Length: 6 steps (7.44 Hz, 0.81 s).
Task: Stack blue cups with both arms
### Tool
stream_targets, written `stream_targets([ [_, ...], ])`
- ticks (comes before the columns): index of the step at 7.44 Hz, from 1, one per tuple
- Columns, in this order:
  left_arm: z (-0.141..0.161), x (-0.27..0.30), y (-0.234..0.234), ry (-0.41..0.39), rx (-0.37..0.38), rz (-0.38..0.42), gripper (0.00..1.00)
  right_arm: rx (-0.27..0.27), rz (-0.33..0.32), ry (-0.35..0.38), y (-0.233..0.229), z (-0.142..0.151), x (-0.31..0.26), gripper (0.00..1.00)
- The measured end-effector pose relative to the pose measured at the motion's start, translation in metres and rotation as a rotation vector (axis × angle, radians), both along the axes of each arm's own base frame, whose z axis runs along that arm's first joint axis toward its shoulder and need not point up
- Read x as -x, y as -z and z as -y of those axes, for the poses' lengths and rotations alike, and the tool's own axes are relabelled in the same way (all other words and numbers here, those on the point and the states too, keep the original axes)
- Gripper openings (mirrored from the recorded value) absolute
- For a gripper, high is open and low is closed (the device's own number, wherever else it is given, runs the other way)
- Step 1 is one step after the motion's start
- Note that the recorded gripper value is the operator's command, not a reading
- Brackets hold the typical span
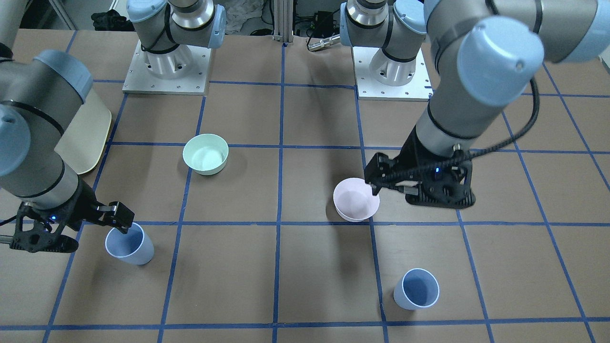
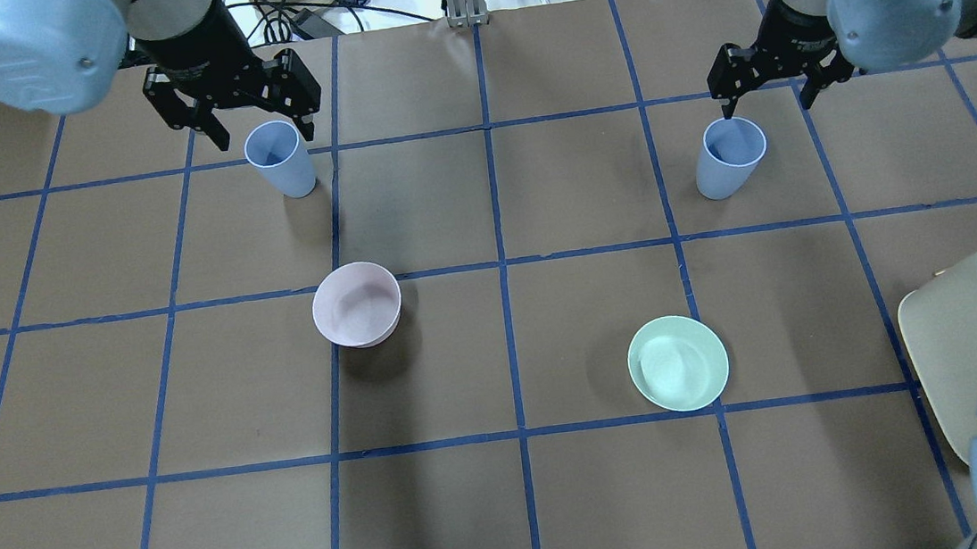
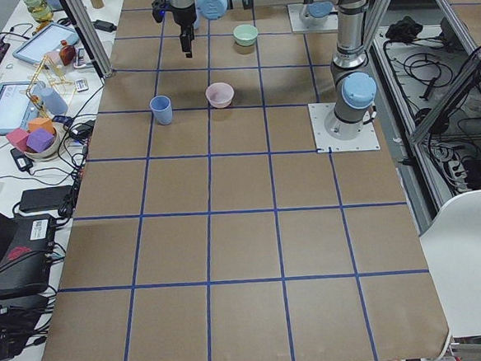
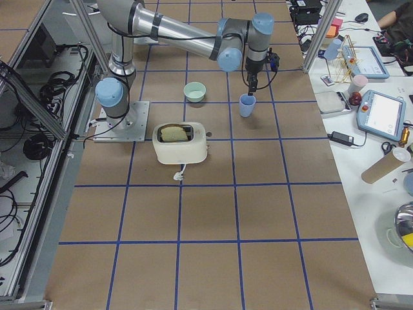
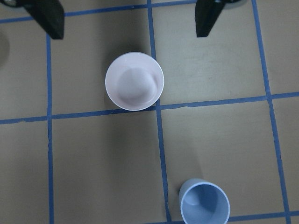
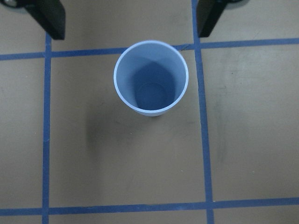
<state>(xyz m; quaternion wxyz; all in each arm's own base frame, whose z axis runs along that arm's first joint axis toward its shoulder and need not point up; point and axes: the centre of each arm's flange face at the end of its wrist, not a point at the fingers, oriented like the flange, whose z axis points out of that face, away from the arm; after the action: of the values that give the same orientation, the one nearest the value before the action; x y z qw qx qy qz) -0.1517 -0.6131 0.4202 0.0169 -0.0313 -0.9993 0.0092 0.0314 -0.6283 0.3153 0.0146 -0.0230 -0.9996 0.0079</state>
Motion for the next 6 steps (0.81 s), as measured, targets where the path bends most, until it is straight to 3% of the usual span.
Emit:
stream_targets([
  [1,0.030,-0.001,0.038,-0.001,0.020,0.001,1.00,0.000,0.001,0.007,0.027,0.003,0.006,0.96],
  [2,0.056,-0.005,0.072,-0.005,0.036,0.012,1.00,-0.004,0.003,0.010,0.043,0.004,0.008,0.85],
  [3,0.079,-0.012,0.101,-0.008,0.036,0.044,1.00,-0.012,0.010,0.012,0.053,0.005,0.009,0.61],
  [4,0.095,-0.017,0.123,-0.004,0.028,0.075,0.88,-0.021,0.021,0.012,0.059,0.004,0.008,0.31],
  [5,0.106,-0.019,0.141,0.002,0.015,0.091,0.60,-0.026,0.028,0.012,0.062,0.004,0.007,0.11],
  [6,0.112,-0.020,0.155,0.005,0.001,0.098,0.18,-0.031,0.033,0.012,0.066,0.005,0.007,0.00],
])
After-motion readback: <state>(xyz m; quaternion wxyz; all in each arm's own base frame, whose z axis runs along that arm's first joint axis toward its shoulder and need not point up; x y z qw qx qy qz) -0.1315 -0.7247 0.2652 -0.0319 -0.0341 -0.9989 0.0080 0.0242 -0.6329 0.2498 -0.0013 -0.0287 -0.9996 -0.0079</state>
